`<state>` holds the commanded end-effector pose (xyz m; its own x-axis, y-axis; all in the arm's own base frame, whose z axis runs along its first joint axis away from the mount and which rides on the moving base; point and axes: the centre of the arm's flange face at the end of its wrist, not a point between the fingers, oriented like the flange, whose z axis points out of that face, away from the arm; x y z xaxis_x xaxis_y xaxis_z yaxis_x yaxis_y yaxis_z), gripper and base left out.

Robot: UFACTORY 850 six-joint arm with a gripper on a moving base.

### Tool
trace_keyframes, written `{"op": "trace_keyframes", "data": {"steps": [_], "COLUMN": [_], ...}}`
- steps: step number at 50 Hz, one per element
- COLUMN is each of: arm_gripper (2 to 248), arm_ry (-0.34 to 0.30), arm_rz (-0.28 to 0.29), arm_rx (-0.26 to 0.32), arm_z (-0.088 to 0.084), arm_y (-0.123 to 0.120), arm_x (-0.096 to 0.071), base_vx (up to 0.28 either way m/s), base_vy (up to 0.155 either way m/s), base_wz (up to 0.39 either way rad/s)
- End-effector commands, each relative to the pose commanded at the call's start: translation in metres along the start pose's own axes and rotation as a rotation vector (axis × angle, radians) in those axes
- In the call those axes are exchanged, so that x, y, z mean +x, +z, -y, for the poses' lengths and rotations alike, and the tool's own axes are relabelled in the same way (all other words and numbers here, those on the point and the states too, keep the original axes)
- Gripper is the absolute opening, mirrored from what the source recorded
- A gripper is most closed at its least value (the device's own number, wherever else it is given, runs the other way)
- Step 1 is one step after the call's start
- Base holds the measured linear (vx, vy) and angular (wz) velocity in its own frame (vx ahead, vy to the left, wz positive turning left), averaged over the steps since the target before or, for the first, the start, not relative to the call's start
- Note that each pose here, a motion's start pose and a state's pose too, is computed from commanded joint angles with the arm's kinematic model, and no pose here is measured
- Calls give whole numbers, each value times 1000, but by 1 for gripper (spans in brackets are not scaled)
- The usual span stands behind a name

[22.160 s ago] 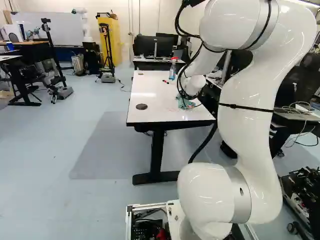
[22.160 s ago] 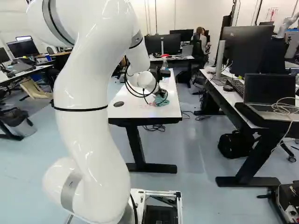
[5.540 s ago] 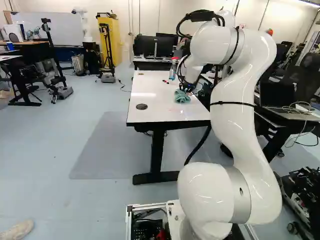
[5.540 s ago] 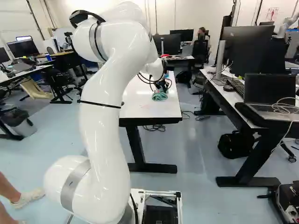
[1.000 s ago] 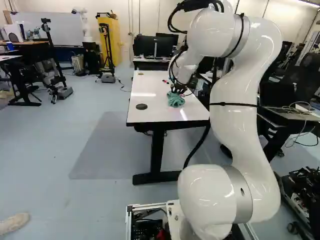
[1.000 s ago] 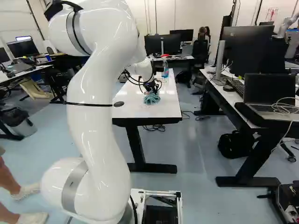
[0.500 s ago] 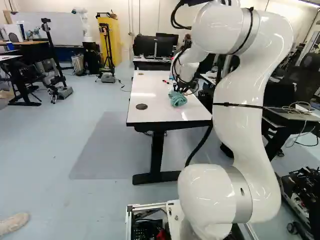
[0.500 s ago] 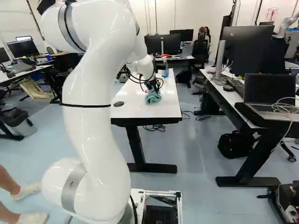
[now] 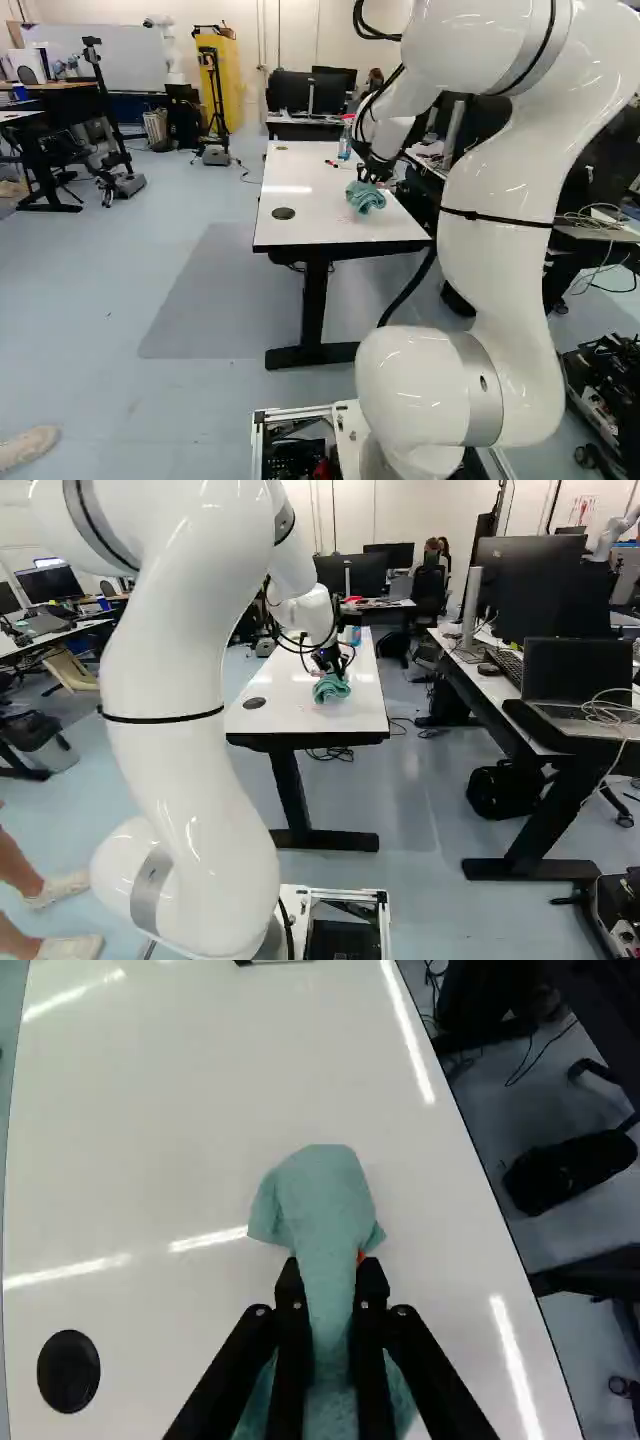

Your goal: Clean the table with the green towel

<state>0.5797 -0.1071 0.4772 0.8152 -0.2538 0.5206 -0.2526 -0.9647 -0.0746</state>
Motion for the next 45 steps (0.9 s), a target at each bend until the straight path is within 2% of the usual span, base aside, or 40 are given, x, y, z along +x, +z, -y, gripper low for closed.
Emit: {"op": "trace_keyframes", "data": {"steps": [20, 29, 45], "arm_gripper": [47, 47, 47], "arm_ry": [-4, -2, -3], "arm_rz": [49, 52, 52], "arm_rx": [5, 5, 5], "arm_z": [1, -1, -1], "arm_y": [-49, -70, -71], "arm_x": [-34, -48, -48], "base_vx": [0, 0, 0], "base_vy": [0, 0, 0], "base_wz": [0, 0, 0]}}
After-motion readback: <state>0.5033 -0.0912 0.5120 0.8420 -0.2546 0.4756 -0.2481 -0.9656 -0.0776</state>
